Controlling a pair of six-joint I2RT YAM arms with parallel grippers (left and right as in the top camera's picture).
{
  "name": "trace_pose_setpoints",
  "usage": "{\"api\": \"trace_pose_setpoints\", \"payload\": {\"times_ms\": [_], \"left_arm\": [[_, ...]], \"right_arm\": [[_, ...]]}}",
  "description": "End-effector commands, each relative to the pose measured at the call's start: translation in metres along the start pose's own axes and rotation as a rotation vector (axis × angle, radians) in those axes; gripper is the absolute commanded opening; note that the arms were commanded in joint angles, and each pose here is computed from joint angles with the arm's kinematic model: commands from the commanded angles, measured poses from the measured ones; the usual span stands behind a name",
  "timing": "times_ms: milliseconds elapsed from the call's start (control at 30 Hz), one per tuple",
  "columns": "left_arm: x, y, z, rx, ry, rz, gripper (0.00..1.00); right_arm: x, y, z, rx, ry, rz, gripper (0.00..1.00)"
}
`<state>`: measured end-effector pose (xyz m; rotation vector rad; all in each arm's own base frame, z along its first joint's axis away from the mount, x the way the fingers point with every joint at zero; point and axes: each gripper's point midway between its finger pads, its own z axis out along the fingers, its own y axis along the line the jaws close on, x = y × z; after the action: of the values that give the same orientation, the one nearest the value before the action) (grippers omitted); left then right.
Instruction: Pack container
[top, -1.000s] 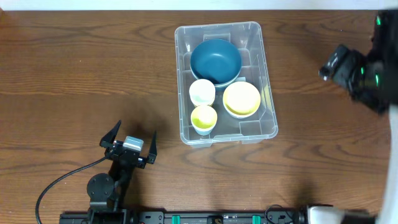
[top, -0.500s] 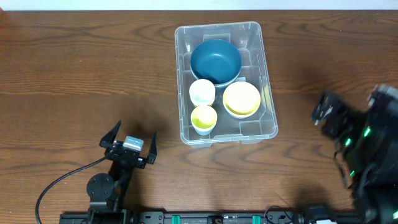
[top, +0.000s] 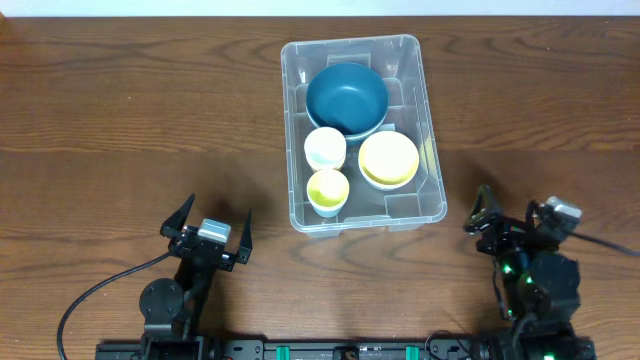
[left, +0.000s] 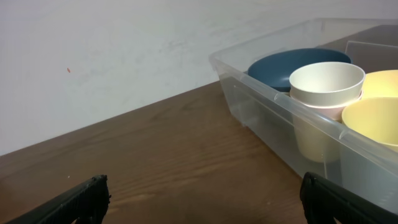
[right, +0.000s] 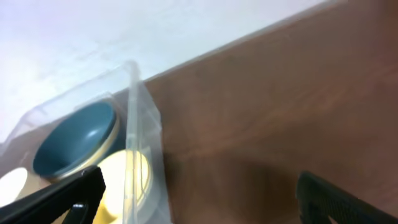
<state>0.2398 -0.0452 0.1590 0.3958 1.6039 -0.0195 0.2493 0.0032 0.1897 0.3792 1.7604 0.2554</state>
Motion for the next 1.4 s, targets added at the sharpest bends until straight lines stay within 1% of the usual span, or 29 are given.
{"api": "trace_pose_setpoints", "payload": {"times_ms": [0,300,500,800,967,1100,1367], "left_arm": [[0.015,-0.004,0.001,0.018,0.042,-0.005,0.98],[0.015,-0.004,0.001,0.018,0.042,-0.005,0.98],[0.015,-0.004,0.001,0.018,0.042,-0.005,0.98],[0.015,-0.004,0.001,0.018,0.042,-0.005,0.98],[0.015,-0.004,0.001,0.018,0.042,-0.005,0.98],[0.015,-0.004,0.001,0.018,0.042,-0.006,0.98],[0.015,-0.004,0.001,0.018,0.042,-0.005,0.98]], "right_arm": [[0.006,0.012,-0.001,-0.092,-0.045,-0.188,0.99],[0.013,0.007,-0.005,-0.108,-0.109,-0.19,0.99],[0.014,0.006,-0.006,-0.117,-0.149,-0.229,0.99],[0.02,0.003,-0.004,-0.111,-0.138,-0.239,0.99],[0.035,-0.001,0.001,-0.111,-0.106,-0.243,0.99],[0.035,0.001,0.001,-0.119,-0.11,-0.277,0.99],[0.035,0.001,0.001,-0.119,-0.109,-0.276,0.99]]}}
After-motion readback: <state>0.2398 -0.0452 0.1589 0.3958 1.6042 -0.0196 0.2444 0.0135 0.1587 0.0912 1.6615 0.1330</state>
